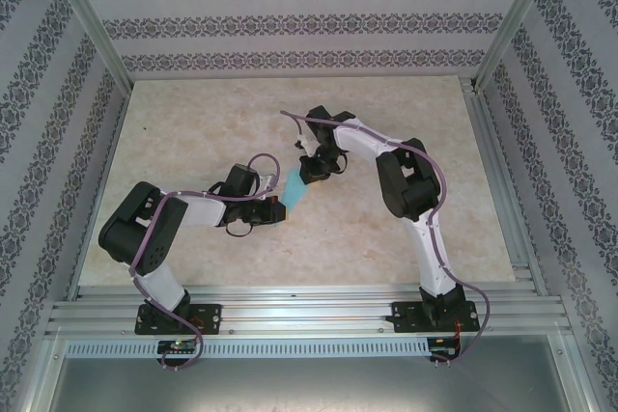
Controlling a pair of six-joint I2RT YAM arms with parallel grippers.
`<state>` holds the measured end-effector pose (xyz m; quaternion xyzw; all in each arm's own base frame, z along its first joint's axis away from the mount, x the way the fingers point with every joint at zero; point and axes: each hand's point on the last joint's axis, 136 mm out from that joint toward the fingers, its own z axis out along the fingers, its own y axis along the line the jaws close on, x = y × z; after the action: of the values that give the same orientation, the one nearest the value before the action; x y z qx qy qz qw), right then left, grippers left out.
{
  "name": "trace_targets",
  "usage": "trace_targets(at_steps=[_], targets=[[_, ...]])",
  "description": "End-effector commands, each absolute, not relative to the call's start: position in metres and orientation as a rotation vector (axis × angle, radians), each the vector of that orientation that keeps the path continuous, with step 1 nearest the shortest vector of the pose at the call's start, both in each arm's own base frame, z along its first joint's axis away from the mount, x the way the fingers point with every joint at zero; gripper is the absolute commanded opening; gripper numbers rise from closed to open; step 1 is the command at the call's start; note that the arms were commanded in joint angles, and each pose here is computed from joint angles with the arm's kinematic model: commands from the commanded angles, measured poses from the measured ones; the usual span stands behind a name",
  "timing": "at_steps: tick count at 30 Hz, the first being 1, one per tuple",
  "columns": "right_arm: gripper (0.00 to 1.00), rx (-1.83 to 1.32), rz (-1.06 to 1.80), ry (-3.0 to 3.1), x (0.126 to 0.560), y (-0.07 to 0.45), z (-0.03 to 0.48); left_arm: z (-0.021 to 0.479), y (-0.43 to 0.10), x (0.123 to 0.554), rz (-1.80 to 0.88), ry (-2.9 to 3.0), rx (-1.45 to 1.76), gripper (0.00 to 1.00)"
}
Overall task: Fold a paper plane with a square sheet of paper (fold left side to right side)
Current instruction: Fold the wing for the fifth time at the center of the table.
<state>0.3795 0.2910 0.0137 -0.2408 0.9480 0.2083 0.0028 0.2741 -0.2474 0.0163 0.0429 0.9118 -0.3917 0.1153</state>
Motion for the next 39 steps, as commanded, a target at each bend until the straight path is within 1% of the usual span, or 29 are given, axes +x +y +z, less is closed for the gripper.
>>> trace_targets(at_steps=[1,9,11,15,17,21,25,28,32,39], targets=[[0.13,-0.735,0.382,2.988,0.409,0.245,-0.007,-0.045,-0.211,0.217,-0.902,2.982,0.057,0.01],[0.14,-0.675,0.326,2.981,0.430,0.222,-0.004,-0.043,-0.209,0.215,-0.899,2.981,0.054,0.01],[0.13,-0.665,0.308,2.967,0.435,0.221,0.006,-0.043,-0.209,0.215,-0.899,2.980,0.056,0.01],[0.14,-0.632,0.337,2.895,0.440,0.226,0.045,-0.040,-0.211,0.218,-0.909,2.967,0.055,0.01],[0.14,-0.620,0.371,2.868,0.435,0.233,0.062,-0.039,-0.212,0.218,-0.913,2.963,0.056,0.01],[0.15,-0.668,0.482,2.840,0.402,0.267,0.077,-0.038,-0.211,0.219,-0.908,2.961,0.059,0.01],[0.16,-0.654,0.687,2.834,0.367,0.311,0.068,-0.037,-0.212,0.219,-0.912,2.957,0.059,0.01],[0.15,-0.659,0.722,2.863,0.353,0.326,0.051,-0.037,-0.212,0.220,-0.913,2.957,0.059,0.01],[0.16,-0.653,0.683,2.914,0.349,0.326,0.026,-0.036,-0.213,0.220,-0.916,2.955,0.063,0.01],[0.15,-0.646,0.485,3.010,0.349,0.300,-0.009,-0.033,-0.212,0.218,-0.927,2.946,0.060,0.01]])
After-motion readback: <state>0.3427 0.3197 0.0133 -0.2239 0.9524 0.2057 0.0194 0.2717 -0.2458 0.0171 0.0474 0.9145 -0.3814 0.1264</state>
